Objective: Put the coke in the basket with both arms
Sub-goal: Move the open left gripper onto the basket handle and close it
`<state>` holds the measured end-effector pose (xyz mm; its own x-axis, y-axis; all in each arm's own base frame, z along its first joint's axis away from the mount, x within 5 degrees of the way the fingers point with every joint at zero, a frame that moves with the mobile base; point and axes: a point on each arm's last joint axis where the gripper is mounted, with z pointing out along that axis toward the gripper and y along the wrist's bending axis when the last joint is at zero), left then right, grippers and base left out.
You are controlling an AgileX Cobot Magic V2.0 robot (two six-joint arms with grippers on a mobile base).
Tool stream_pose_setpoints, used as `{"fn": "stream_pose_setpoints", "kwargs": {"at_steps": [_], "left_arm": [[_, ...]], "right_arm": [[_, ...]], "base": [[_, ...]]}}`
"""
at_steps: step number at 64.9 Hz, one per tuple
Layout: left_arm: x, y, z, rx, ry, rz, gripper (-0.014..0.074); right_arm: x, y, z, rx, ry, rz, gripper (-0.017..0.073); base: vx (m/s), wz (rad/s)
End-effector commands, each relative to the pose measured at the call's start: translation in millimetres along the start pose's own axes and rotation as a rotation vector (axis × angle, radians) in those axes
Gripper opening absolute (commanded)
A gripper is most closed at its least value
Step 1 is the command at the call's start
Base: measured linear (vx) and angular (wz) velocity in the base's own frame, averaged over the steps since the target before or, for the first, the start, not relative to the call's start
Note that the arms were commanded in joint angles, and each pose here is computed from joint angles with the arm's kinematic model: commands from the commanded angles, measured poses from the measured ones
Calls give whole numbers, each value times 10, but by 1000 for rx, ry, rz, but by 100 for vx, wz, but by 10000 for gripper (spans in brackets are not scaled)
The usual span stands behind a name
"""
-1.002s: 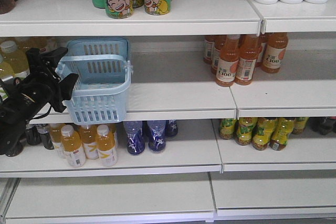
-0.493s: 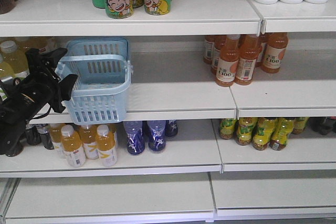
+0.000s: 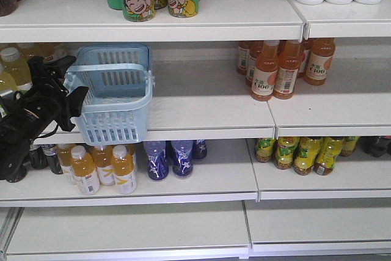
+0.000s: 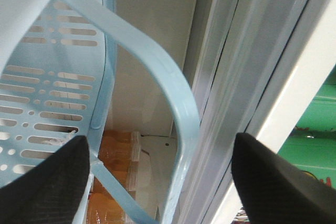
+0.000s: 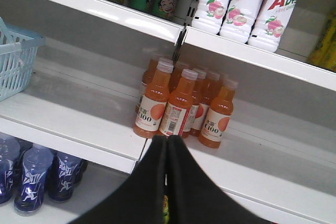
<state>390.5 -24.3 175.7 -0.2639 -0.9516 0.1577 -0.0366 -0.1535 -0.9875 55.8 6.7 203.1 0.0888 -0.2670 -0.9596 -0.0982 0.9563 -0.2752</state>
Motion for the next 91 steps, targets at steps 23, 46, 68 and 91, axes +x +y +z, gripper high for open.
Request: {"fn": "stream_pose_setpoints", "kwargs": {"at_steps": [23,46,68,91], "left_arm": [[58,-287,23,132,21,10,544],[47,-351,129,165,37,13,544],[-33,-202,208,143,-4,-19,544],[-22,-209,208,161,11,-14,436]], "right_arm": [[-25,-12,-6,28,-65,-16,-9],[-25,-12,-6,28,-65,-16,-9],[-24,-12,-6,28,-64,-16,-9],[-24,-12,-6,28,-64,-16,-9]], "base": [[0,0],[0,0],[0,0],[0,0]]}}
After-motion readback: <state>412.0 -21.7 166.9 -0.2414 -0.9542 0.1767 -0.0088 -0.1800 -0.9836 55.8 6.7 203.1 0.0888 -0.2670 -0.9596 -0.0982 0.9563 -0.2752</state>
